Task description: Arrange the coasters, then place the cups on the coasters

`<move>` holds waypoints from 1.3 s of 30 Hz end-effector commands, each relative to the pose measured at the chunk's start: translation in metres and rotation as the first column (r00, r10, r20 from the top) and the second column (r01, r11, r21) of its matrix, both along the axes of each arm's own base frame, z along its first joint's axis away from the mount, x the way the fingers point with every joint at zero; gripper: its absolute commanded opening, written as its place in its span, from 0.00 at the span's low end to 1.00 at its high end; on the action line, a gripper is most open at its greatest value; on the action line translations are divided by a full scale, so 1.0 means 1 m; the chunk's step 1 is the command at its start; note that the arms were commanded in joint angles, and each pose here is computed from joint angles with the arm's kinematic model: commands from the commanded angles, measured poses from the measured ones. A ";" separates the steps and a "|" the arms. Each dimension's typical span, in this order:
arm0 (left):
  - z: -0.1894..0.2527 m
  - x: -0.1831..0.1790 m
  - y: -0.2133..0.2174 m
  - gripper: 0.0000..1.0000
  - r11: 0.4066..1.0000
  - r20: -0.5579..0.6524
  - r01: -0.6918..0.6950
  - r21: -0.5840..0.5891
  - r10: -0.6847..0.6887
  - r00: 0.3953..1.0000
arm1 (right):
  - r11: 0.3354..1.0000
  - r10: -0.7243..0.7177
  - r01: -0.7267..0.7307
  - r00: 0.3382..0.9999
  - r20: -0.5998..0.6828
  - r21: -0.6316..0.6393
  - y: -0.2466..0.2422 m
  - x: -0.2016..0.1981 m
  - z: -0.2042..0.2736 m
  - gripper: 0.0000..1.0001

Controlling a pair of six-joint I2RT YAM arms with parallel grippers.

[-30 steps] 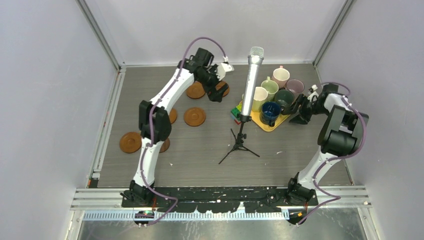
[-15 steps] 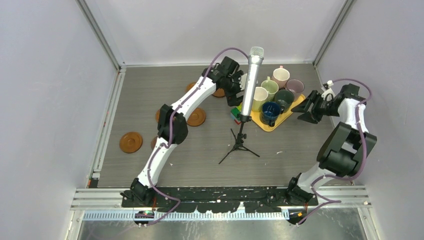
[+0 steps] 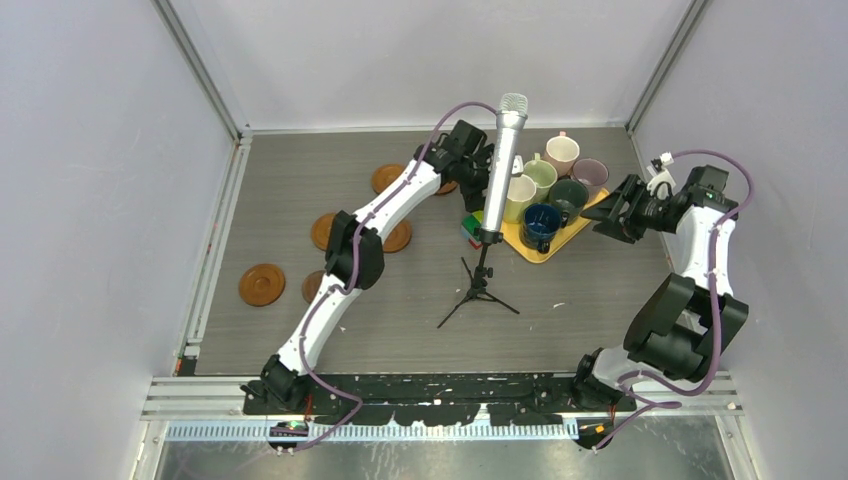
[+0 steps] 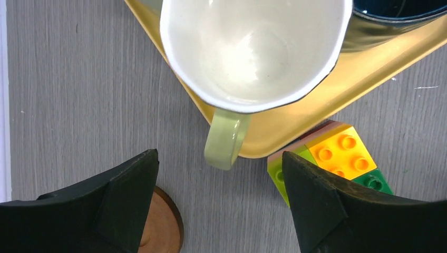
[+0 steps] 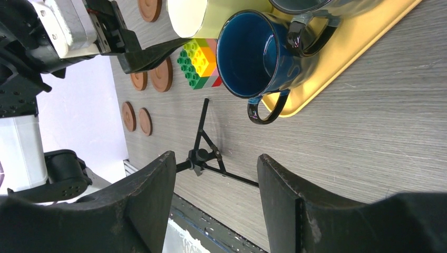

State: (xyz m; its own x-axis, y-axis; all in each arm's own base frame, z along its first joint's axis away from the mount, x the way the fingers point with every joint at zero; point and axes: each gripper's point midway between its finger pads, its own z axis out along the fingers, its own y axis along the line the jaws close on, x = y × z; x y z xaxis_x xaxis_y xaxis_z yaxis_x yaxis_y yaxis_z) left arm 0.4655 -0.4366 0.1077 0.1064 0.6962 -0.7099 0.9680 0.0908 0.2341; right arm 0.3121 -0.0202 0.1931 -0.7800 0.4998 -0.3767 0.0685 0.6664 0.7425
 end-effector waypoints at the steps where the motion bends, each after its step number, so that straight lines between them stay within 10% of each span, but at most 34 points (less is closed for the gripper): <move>1: 0.018 -0.001 -0.022 0.85 0.996 0.062 0.057 -0.063 -0.053 0.997 | 1.000 0.001 -0.002 1.000 0.025 0.028 0.000 0.003 0.007 0.63; 32: 0.048 -0.007 -0.031 0.01 0.980 -0.030 -0.038 -0.197 0.033 0.999 | 0.997 -0.023 0.019 0.998 0.050 0.072 -0.011 -0.001 0.014 0.62; 39: 0.077 0.006 -0.021 0.00 0.958 -0.034 -0.125 -0.259 0.120 0.992 | 0.997 -0.024 0.020 0.998 0.063 0.072 -0.010 -0.001 0.020 0.62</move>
State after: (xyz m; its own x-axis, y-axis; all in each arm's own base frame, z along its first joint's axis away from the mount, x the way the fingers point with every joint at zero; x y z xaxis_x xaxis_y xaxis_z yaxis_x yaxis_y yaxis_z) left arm 0.4548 -0.4552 0.0958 -0.0412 0.6250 -0.7795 0.9780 0.1850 0.0967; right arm 0.3110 -0.0325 0.1961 -0.7589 0.5497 -0.3492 0.0797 0.6106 0.7879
